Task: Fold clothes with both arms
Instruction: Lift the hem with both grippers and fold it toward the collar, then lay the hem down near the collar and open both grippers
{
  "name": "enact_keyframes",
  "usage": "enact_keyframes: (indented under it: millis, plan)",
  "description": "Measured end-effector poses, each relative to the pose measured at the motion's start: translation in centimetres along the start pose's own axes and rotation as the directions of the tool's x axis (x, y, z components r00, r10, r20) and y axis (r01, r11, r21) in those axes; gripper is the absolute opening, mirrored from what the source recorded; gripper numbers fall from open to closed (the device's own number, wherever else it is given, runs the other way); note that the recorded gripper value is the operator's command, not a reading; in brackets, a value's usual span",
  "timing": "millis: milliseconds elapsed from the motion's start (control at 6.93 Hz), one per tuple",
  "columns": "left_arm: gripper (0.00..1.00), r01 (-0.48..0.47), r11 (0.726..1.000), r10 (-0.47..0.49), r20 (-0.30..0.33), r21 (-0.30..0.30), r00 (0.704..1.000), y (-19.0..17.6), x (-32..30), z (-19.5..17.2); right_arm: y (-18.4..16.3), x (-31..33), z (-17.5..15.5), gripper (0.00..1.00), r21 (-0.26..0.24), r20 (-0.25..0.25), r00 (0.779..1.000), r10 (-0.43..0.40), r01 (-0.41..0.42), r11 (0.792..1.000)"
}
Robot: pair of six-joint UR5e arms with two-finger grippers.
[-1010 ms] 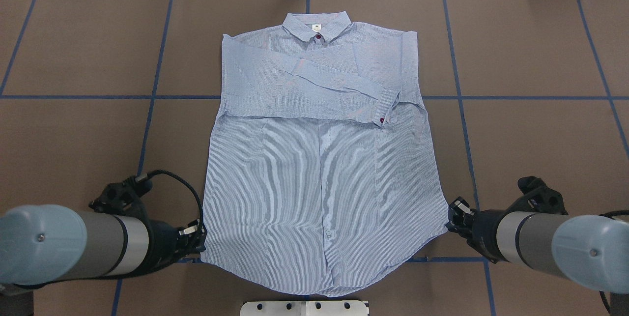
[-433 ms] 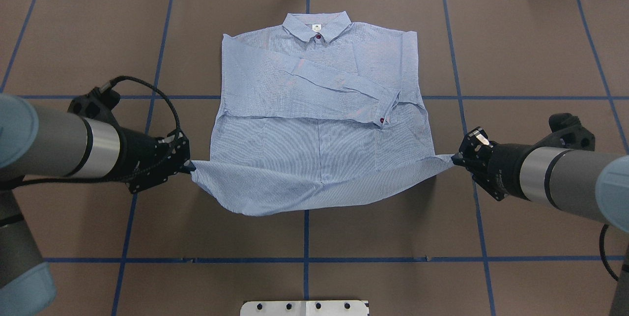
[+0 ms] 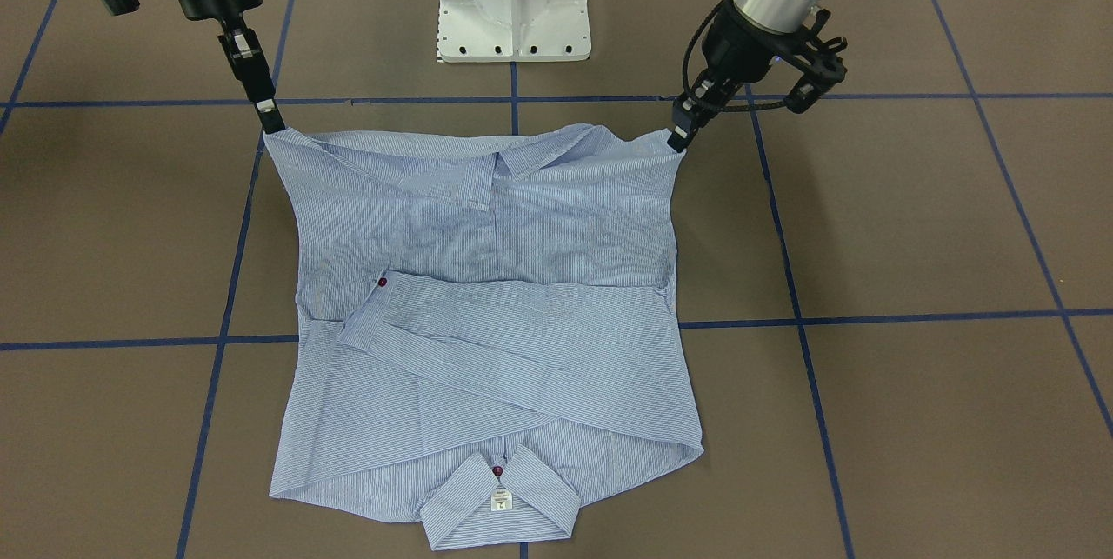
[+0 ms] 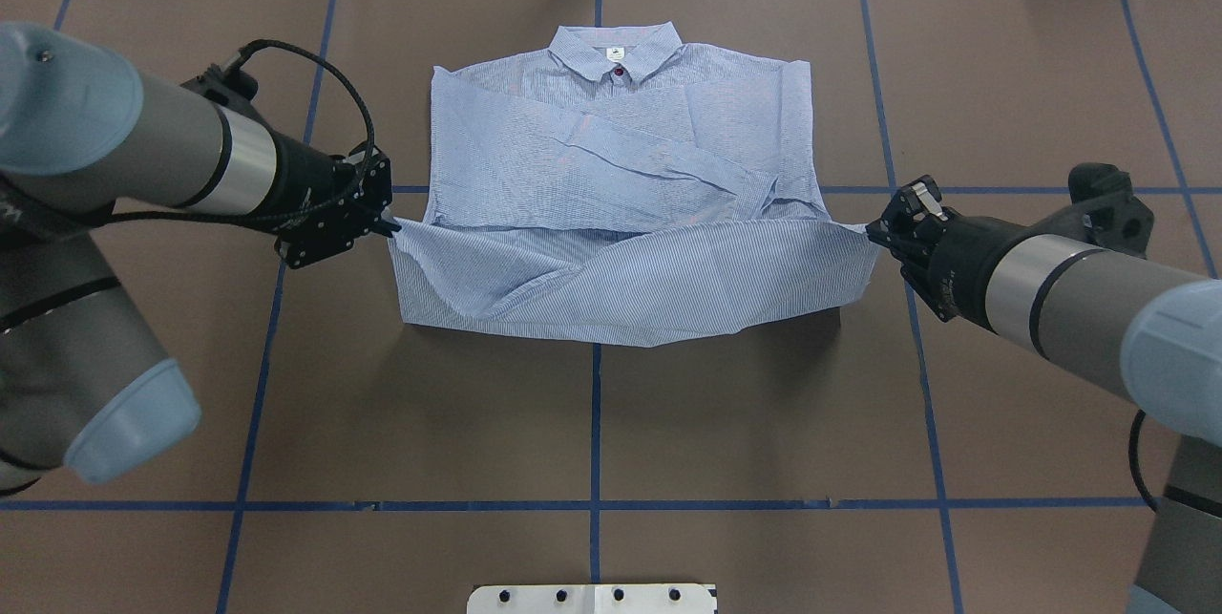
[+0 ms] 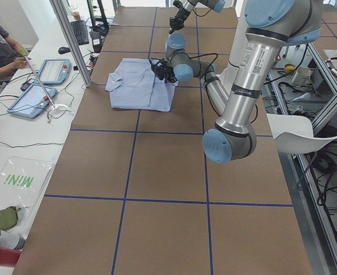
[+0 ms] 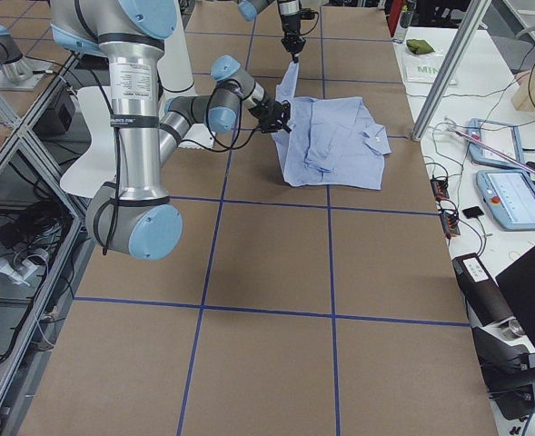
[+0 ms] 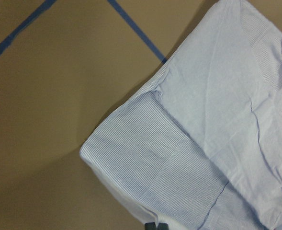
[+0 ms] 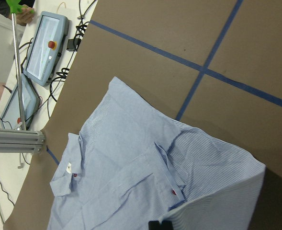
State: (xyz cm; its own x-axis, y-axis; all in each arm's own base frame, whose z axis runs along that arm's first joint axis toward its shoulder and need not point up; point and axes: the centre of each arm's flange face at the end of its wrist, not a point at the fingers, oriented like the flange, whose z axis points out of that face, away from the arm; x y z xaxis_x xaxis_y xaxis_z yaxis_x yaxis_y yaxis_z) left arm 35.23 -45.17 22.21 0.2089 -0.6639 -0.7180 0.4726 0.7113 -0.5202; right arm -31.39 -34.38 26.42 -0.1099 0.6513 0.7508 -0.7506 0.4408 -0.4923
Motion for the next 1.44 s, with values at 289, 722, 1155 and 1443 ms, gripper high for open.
enact_keyframes:
  millis: [289,722,1155,1443]
  plan:
    - [0.0,0.03,0.997,-0.03,0.001,0.071,1.0,-5.1,4.7,2.2,0.1,-2.9,3.2,0.0,0.053,0.039,0.998,-0.051,0.048,0.997]
    - [0.0,-0.042,0.992,0.044,-0.012,0.12,0.999,-11.0,8.2,5.9,-1.6,-5.7,8.1,0.0,0.134,0.027,0.992,-0.122,0.118,0.984]
    - [0.0,-0.104,0.984,0.112,-0.046,0.142,0.993,-15.6,10.2,12.6,-3.7,-7.4,15.5,0.0,0.213,-0.057,0.984,-0.172,0.18,0.96]
    - [0.1,-0.133,0.973,0.144,-0.048,0.188,0.988,-17.7,11.4,15.5,-5.6,-9.1,19.5,0.0,0.22,-0.116,0.98,-0.16,0.182,0.958]
